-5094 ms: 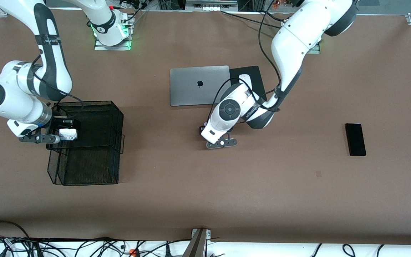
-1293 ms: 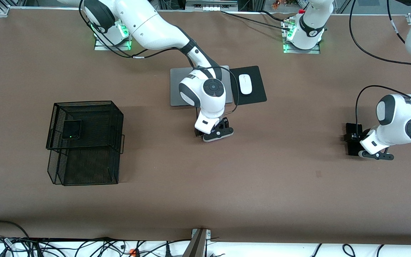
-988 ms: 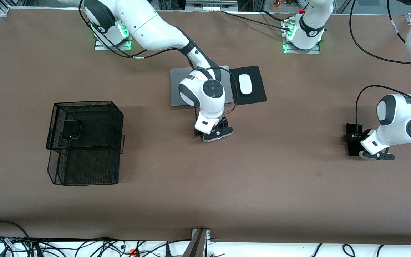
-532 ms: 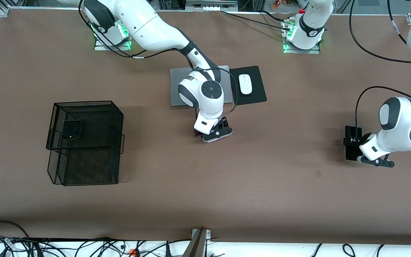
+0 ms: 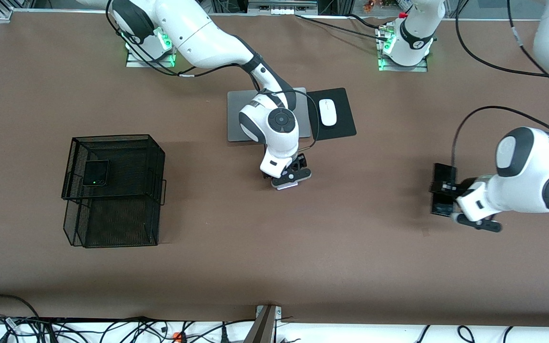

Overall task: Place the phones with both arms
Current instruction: 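Carry the white phone into the organizer while the left gripper moves the slab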

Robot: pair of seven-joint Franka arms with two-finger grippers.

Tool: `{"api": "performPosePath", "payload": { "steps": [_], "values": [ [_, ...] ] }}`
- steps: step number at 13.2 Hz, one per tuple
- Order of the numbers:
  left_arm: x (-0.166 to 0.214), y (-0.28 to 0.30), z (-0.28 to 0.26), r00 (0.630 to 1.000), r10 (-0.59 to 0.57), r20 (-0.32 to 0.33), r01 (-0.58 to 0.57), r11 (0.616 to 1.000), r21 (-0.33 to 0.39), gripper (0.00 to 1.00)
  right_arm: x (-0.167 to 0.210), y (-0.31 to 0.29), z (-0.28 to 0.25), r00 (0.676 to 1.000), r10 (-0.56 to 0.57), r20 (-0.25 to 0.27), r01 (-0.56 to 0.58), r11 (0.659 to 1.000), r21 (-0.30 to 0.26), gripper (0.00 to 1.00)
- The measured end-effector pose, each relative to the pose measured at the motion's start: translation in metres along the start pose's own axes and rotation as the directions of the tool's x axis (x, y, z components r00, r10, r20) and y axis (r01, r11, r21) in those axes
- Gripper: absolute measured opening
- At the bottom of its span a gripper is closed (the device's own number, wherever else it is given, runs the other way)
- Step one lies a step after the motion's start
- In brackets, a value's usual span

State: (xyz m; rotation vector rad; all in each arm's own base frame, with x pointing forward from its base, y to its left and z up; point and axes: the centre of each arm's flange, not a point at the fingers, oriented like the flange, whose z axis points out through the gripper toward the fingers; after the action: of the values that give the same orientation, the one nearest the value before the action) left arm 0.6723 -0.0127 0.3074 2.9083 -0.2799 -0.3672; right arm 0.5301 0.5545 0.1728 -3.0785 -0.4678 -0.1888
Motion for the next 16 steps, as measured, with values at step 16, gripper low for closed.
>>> {"api": "performPosePath", "payload": {
  "steps": [16],
  "values": [
    [0.027,0.229,0.043,0.986,-0.166,0.033,0.168,0.984,-0.066,0.8,0.038,0.089,-0.226,0.988,0.091,0.126,-0.085,0.995,-0.05,0.84]
  ]
}}
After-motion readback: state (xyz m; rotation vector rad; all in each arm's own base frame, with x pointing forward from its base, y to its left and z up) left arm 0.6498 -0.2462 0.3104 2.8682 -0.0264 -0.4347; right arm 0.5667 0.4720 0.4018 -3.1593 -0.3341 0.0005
